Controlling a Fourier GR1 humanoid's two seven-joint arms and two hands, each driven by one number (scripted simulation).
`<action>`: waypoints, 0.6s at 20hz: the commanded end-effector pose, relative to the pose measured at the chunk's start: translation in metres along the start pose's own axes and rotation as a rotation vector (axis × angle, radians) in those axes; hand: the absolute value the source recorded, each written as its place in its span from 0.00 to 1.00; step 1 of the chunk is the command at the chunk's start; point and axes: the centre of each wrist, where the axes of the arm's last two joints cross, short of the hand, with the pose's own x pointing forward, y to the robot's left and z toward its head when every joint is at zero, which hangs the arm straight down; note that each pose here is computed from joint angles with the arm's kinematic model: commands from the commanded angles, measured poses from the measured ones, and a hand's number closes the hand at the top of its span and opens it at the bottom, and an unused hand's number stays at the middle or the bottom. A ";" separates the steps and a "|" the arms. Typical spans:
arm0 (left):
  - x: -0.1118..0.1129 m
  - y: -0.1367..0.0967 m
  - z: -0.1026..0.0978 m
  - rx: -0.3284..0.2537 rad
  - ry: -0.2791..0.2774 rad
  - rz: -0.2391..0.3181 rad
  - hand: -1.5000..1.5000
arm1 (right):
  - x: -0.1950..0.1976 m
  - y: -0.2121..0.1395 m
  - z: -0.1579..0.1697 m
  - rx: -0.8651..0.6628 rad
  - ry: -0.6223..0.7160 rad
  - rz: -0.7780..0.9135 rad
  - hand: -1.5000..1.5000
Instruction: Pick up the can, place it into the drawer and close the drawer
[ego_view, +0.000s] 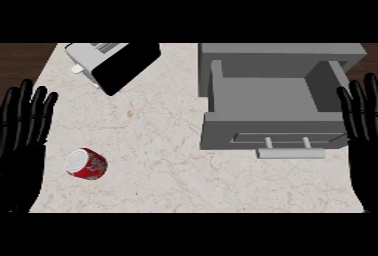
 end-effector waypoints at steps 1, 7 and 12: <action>-0.003 0.011 -0.003 -0.089 -0.027 0.090 0.00 | -0.002 0.016 0.006 0.017 -0.006 0.019 0.00; -0.021 0.050 0.026 -0.460 0.263 0.122 0.00 | -0.022 -0.009 0.025 -0.137 0.268 0.030 0.00; 0.001 0.119 0.032 -0.554 0.299 0.139 0.00 | -0.012 -0.020 0.041 -0.193 0.328 0.058 0.00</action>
